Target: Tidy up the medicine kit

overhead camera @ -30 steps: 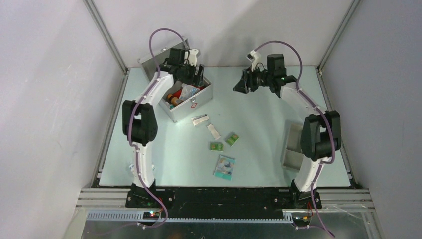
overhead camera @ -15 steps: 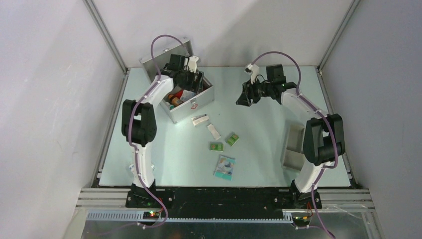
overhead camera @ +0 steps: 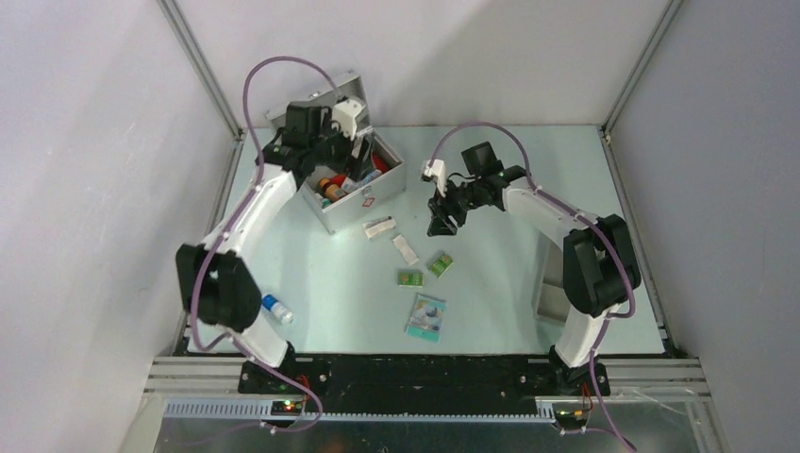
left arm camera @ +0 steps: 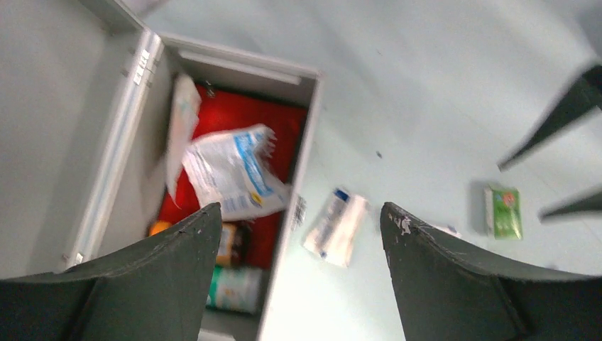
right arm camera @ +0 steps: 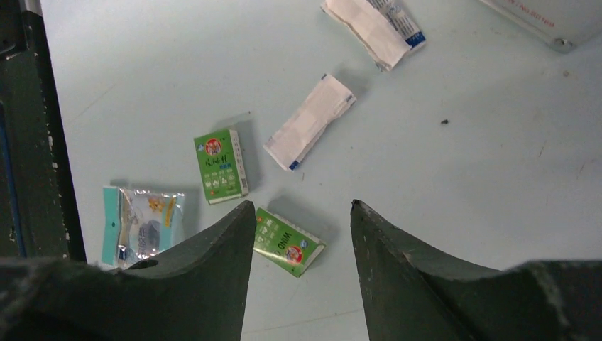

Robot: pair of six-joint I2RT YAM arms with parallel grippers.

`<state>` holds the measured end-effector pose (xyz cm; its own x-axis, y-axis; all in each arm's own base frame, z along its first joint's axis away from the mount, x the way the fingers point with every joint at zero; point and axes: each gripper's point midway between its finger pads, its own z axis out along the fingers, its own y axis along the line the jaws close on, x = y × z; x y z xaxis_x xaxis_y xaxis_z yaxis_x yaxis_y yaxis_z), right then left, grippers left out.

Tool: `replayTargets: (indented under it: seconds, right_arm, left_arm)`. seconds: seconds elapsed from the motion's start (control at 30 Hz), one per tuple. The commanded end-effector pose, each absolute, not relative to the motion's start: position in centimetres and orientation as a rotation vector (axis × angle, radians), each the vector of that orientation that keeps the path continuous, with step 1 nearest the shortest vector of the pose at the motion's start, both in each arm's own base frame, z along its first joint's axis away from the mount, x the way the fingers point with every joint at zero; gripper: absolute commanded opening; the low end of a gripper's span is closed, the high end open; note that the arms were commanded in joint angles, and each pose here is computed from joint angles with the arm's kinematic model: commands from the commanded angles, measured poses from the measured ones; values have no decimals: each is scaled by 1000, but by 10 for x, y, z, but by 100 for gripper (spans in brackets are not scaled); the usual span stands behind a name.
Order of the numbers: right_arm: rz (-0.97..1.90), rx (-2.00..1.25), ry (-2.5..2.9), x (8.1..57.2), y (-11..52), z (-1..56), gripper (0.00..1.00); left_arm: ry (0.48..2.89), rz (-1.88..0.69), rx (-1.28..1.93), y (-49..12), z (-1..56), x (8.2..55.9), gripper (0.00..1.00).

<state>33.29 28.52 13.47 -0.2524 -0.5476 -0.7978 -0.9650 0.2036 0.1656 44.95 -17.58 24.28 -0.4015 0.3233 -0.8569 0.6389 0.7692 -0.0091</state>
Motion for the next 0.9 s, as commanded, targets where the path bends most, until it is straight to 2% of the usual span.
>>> replayTargets:
  seconds: [0.0, 0.17, 0.23, 0.47, 0.63, 0.87]
  right_arm:
    - [865, -1452, 1907, 330, 270, 126, 55]
    - [855, -1547, 1912, 304, 257, 114, 54]
    - [840, -1606, 1905, 294, 253, 107, 55]
    - [891, -1892, 1805, 244, 254, 83, 62]
    - [888, -2046, 1781, 213, 259, 59, 74]
    - [751, -2202, 1716, 195, 279, 35, 80]
  left_arm:
    - [1931, -485, 842, -171, 256, 391, 87]
    - [2003, -561, 904, -161, 203, 324, 88]
    - [2035, -515, 930, -151, 181, 310, 87]
    - [2182, -210, 723, -93, 152, 312, 89]
    - [2277, -66, 564, -54, 134, 316, 90]
    - [2332, -65, 215, -23, 131, 322, 90]
